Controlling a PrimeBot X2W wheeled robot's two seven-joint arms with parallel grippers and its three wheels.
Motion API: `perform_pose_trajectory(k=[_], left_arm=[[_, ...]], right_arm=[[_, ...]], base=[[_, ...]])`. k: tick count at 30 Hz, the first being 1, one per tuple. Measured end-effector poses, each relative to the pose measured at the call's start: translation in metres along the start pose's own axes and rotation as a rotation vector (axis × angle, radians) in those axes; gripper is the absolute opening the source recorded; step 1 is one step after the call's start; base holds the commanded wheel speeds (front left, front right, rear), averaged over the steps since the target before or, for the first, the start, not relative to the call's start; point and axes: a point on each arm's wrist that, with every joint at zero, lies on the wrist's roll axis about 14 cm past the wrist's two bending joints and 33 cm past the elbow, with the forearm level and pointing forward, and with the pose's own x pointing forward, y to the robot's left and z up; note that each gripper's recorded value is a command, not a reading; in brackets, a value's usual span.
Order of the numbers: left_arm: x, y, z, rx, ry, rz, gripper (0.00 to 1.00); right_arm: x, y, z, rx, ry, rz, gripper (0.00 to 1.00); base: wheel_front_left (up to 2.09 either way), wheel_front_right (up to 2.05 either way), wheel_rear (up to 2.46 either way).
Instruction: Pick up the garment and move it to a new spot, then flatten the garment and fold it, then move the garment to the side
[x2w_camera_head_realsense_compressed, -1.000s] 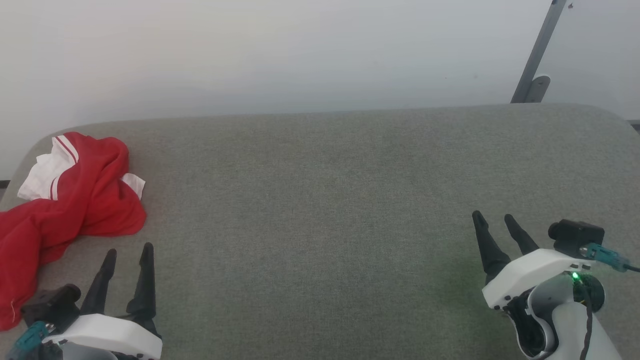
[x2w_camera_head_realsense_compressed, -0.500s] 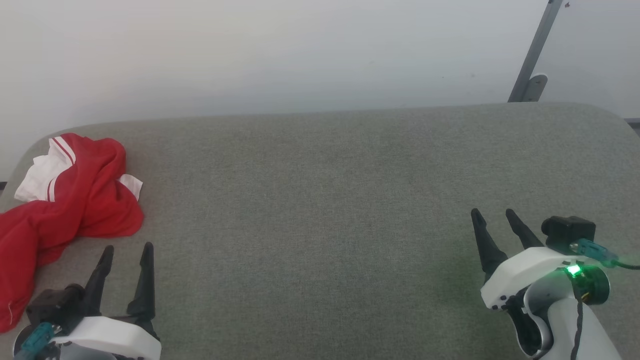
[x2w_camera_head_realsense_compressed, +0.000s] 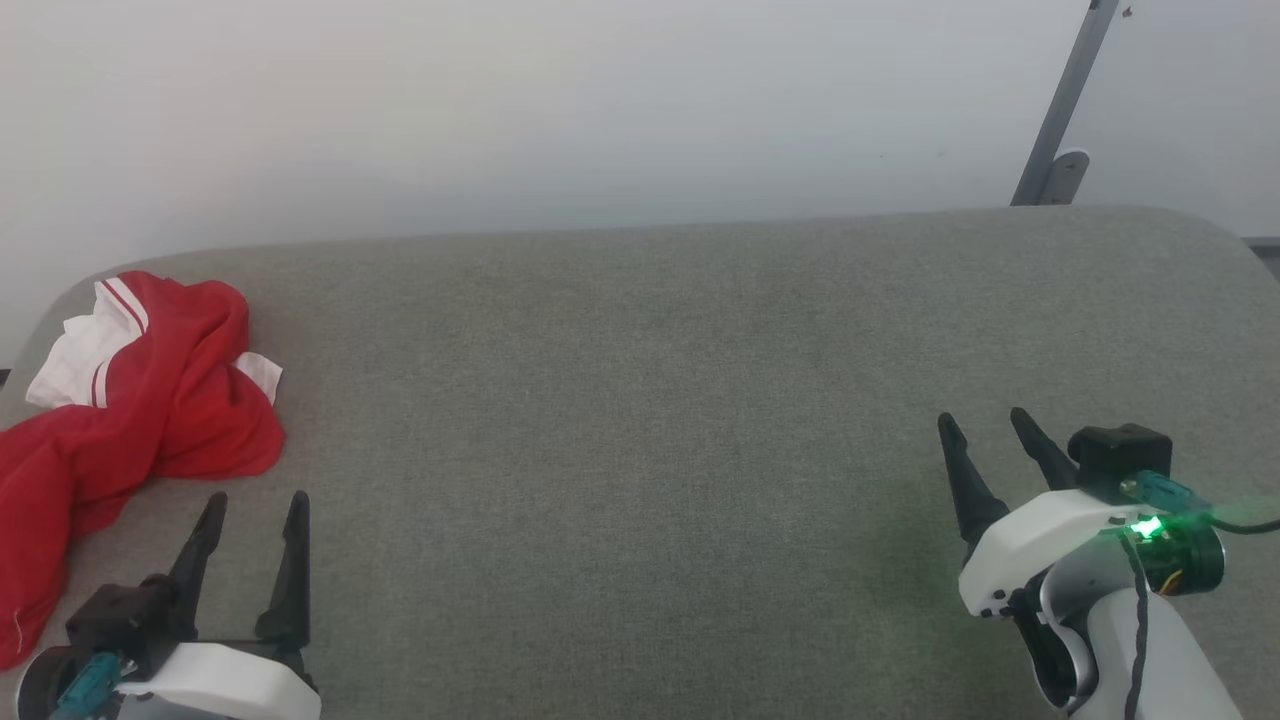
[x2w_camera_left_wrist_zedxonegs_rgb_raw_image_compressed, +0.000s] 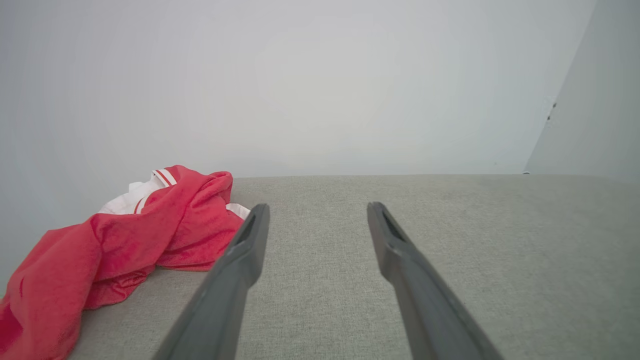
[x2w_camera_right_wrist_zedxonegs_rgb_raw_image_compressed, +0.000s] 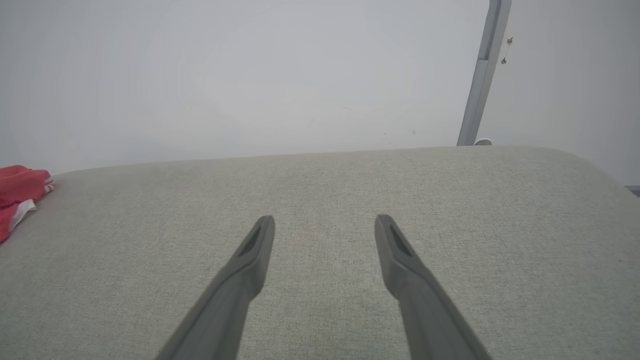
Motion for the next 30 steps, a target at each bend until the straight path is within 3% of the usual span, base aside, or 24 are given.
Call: perform_pose_trajectory(k=[9,19,30], left_arm=[[0.000,-0.001,0.005,0.036,-0.020,-0.011,1.00],[-0.001,0.006,0.006,-0.014,-0.026,0.023,1.00],[-0.018,0.053,0.015,-0.027,-0.040,0.169,1.00]], right_arm=[[-0.001,0.000,0.004,-0.060,-0.012,0.001,1.00],[-0.001,-0.003,0.008,-0.062,-0.027,-0.007,1.00],[0.009,0.023,0.009,-0.081,-0.028,0.072,1.00]], base=[[0.00,0.00,0.00],[0.00,0.00,0.00],[0.00,0.00,0.00]])
